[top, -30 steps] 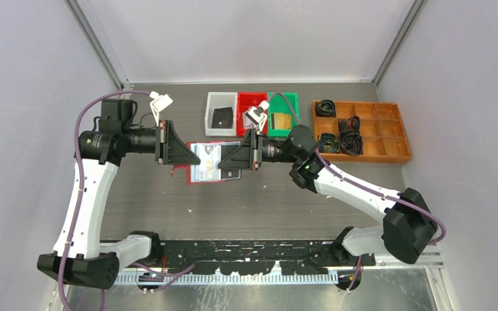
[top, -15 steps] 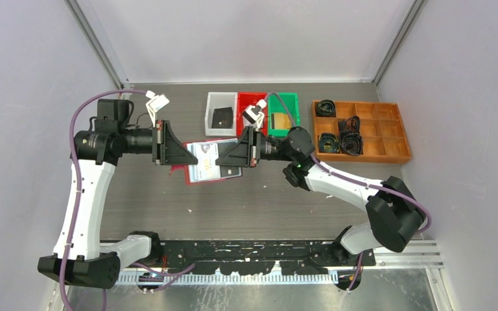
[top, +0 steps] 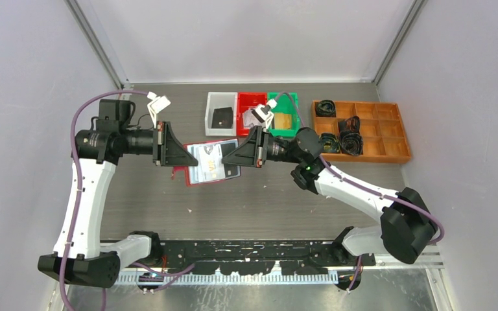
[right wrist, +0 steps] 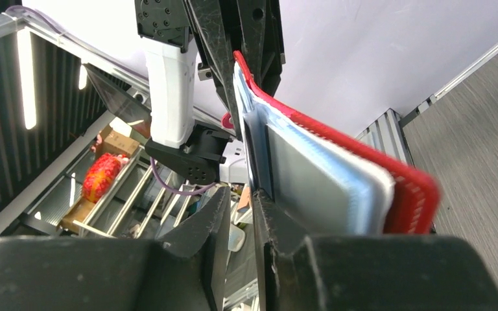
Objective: Take the credit cards out of the card holder
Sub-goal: Remove the credit card from the card holder.
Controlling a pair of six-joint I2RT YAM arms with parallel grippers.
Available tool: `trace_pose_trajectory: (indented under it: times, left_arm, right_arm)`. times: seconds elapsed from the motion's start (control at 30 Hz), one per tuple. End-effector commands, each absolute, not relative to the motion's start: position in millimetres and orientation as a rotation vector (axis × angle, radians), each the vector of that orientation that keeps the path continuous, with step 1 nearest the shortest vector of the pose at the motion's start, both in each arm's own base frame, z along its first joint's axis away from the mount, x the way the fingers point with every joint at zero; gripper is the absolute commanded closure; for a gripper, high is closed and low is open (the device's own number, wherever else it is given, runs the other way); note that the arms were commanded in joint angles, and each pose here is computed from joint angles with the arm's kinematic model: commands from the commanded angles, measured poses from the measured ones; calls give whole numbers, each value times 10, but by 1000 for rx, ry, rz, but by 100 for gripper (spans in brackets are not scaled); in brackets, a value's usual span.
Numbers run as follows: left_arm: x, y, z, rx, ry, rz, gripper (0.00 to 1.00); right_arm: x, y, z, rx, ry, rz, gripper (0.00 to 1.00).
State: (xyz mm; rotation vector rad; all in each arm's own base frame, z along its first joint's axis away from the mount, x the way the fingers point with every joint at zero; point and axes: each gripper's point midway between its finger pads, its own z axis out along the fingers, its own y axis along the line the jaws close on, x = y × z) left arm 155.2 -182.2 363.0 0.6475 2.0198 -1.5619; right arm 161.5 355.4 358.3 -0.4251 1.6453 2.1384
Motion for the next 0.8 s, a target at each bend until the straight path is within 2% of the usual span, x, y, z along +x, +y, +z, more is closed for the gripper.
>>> trace_pose_trajectory:
  times: [0.0, 0.13, 0.17, 0.23, 0.4, 0.6, 0.77]
  left_arm:
    - [1513, -1819, 3745, 679, 1971, -1559, 100]
    - [1510, -1819, 3768, 682, 1961, -1553, 100]
    - [1510, -1818, 3770, 682, 1961, -1550, 100]
    - [1516, -1817, 3767, 680, 1963, -1546, 100]
    - [1547, -1816, 3749, 672, 1973, -1537, 100]
    - [1547, -1812, 3771, 671, 1970, -1528, 100]
    - [1538, -1809, 3796, 675, 1963, -1526, 100]
  right_arm:
    - [1556, 3480, 3954, -472, 1481, 2149, 75]
    - [1547, 3487, 4001, -477, 1463, 2169, 79]
    - [1542, 3485, 4004, -477, 1461, 2171, 79]
    - [1500, 3488, 4000, -495, 1460, 2175, 72]
    - [1475, 3566, 3940, -519, 1499, 2161, 72]
    - [1516, 3592, 3875, -508, 1529, 2120, 99]
    - [1548, 3547, 3783, -485, 1575, 2048, 99]
